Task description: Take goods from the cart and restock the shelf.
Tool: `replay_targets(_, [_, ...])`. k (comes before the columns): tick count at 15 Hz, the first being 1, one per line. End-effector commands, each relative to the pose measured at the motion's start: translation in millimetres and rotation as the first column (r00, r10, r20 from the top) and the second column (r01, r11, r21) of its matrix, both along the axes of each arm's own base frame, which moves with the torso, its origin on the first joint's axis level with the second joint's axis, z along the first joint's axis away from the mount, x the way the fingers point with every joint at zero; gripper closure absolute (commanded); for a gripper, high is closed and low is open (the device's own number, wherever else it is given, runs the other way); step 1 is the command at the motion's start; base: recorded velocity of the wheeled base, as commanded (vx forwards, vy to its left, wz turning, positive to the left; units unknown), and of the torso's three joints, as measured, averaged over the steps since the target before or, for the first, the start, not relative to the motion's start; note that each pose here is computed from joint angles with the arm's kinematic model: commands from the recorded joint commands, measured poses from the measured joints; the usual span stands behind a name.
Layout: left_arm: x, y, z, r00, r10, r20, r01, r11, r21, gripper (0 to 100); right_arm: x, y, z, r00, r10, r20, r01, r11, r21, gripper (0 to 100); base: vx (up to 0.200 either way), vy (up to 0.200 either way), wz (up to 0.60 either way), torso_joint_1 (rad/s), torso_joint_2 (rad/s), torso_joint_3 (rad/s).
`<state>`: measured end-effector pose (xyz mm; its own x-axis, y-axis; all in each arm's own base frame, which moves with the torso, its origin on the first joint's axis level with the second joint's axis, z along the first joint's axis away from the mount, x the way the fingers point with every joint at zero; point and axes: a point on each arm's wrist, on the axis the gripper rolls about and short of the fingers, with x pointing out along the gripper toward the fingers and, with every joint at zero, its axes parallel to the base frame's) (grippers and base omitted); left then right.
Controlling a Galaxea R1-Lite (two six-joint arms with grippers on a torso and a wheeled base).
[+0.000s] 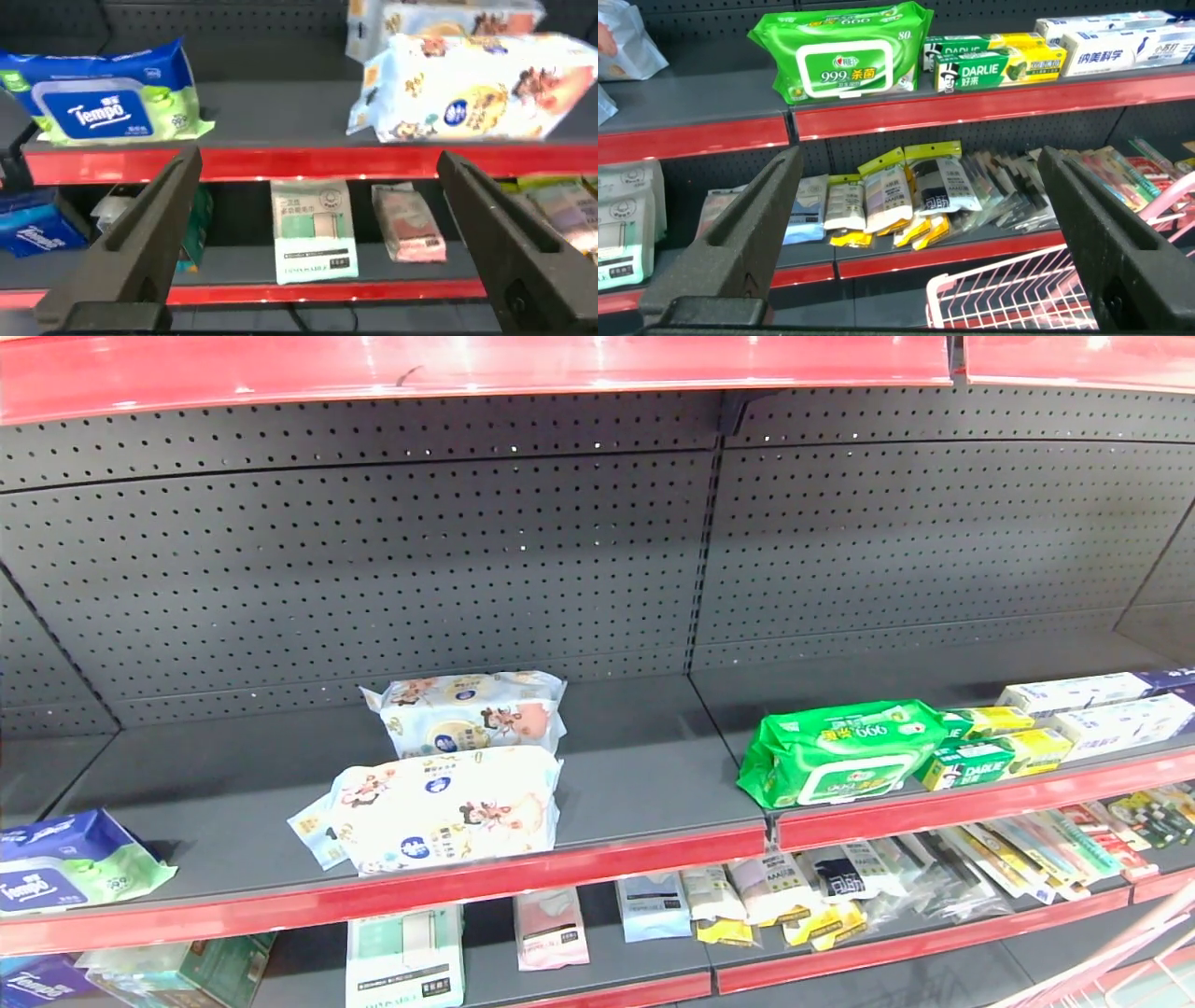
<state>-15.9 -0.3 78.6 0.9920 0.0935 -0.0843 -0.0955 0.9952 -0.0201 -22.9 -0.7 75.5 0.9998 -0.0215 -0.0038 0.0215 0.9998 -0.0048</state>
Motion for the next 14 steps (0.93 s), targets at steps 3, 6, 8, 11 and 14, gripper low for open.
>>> replay_targets(3, [0.0, -1.0, -0.7, 0.999, -0.048, -0.005, 0.048, 0.999, 0.020, 0, 0.1, 0.0, 0.0, 1.000, 0.000, -0.001, 0.000, 1.000, -0.001, 0, 0.000, 0.000, 0.00, 0.000, 0.00, 0.000])
replay_targets(6, [0.0, -0.6, -0.6, 1.000, -0.030, -0.004, 0.030, 0.999, 0.026, 0, 0.2, 0.0, -0.4, 1.000, 0.000, -0.002, 0.000, 1.000, -0.001, 0, 0.000, 0.000, 0.40, 0.000, 0.00, 0.000])
replay_targets(8, [-0.2, -0.6, -0.6, 1.000, -0.030, -0.002, 0.030, 0.999, 0.026, 0, 0.1, 0.0, 0.0, 1.000, 0.000, -0.001, 0.000, 1.000, -0.001, 0, 0.000, 0.000, 0.60, 0.000, 0.00, 0.002])
replay_targets(11, [0.0, -0.6, -0.6, 1.000, -0.030, -0.004, 0.030, 0.999, 0.026, 0, 0.1, 0.0, 0.0, 1.000, 0.000, -0.001, 0.000, 1.000, -0.001, 0, 0.000, 0.000, 0.60, 0.012, 0.01, 0.002])
replay_targets(14, [-0.1, -0.6, -0.7, 1.000, -0.030, -0.005, 0.030, 0.999, 0.025, 0, 0.1, 0.0, 0.0, 1.000, 0.000, -0.001, 0.000, 1.000, 0.000, 0, 0.000, 0.000, 0.40, -0.003, 0.00, 0.000])
